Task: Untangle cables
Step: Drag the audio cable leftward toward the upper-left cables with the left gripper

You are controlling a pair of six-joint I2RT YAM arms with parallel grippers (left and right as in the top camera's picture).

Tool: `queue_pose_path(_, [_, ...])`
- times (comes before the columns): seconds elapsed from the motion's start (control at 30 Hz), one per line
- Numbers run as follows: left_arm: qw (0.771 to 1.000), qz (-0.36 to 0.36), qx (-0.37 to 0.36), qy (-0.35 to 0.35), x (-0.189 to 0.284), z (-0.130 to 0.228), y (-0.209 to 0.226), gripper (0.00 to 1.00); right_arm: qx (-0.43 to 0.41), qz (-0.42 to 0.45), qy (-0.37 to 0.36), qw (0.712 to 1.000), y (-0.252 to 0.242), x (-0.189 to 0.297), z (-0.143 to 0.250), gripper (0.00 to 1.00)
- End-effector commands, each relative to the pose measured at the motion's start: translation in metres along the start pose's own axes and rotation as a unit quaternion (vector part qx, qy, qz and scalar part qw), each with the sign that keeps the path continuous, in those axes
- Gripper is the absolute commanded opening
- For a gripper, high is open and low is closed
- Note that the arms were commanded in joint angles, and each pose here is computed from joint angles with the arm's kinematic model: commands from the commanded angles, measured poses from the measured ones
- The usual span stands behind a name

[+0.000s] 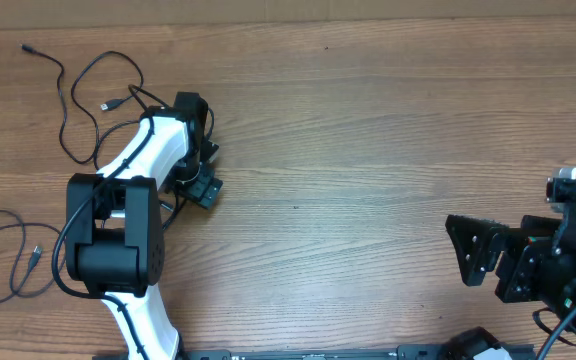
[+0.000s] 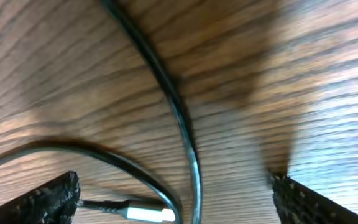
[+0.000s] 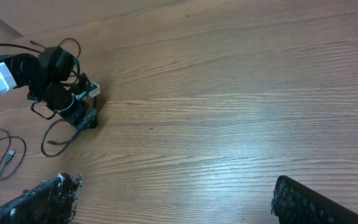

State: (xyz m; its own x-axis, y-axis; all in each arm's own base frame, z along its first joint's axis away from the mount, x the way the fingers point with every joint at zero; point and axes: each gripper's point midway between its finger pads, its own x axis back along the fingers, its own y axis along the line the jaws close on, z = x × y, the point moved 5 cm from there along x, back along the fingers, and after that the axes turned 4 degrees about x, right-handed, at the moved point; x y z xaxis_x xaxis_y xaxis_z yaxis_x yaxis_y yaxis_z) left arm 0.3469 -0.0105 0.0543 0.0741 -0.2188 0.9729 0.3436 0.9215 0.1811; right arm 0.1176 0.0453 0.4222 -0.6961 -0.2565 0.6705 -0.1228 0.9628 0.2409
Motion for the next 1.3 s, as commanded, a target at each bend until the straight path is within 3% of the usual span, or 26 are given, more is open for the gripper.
queue_pose_path(0.0, [0.998,0.055,-0.004,-0.010,-0.004,-0.005,-0.016,1.00,-0.002,0.003,-0.012,1.000,-0.001,0.003,-0.003,1.00])
queue_pose_path(0.1, [0.997,0.078,0.013,-0.016,-0.003,-0.008,-0.022,1.00,-0.002,0.001,-0.017,1.000,0.000,0.003,-0.005,1.00])
queue_pose_path(0.3, [0.997,0.055,0.037,-0.034,0.006,-0.018,-0.012,1.00,-0.003,-0.004,-0.028,1.000,0.003,0.000,-0.012,1.00])
queue_pose_path(0.6, [0.977,0.035,0.158,-0.136,0.086,-0.064,0.022,1.00,-0.003,-0.002,-0.023,1.000,0.005,-0.008,-0.018,1.00])
queue_pose_path(0.77, [0.951,-0.048,0.273,-0.137,0.116,-0.056,0.056,1.00,-0.002,0.001,-0.016,1.000,0.006,-0.013,-0.019,1.00])
queue_pose_path(0.87, [0.914,-0.103,0.373,-0.122,0.112,-0.038,0.087,1.00,-0.002,0.003,-0.010,1.000,0.006,-0.016,-0.020,1.00])
queue_pose_path(1.03, [0.878,-0.096,0.455,-0.111,0.101,-0.018,0.130,1.00,-0.002,0.005,-0.004,1.000,0.007,-0.019,-0.020,1.00])
queue_pose_path(1.2, [0.858,-0.046,0.499,-0.114,0.090,-0.007,0.159,1.00,-0.002,0.005,-0.004,1.000,0.008,-0.022,-0.023,1.00])
queue_pose_path(1.27, [0.853,-0.021,0.507,-0.120,0.086,-0.008,0.164,0.93,-0.002,0.006,-0.002,1.000,0.008,-0.025,-0.024,1.00])
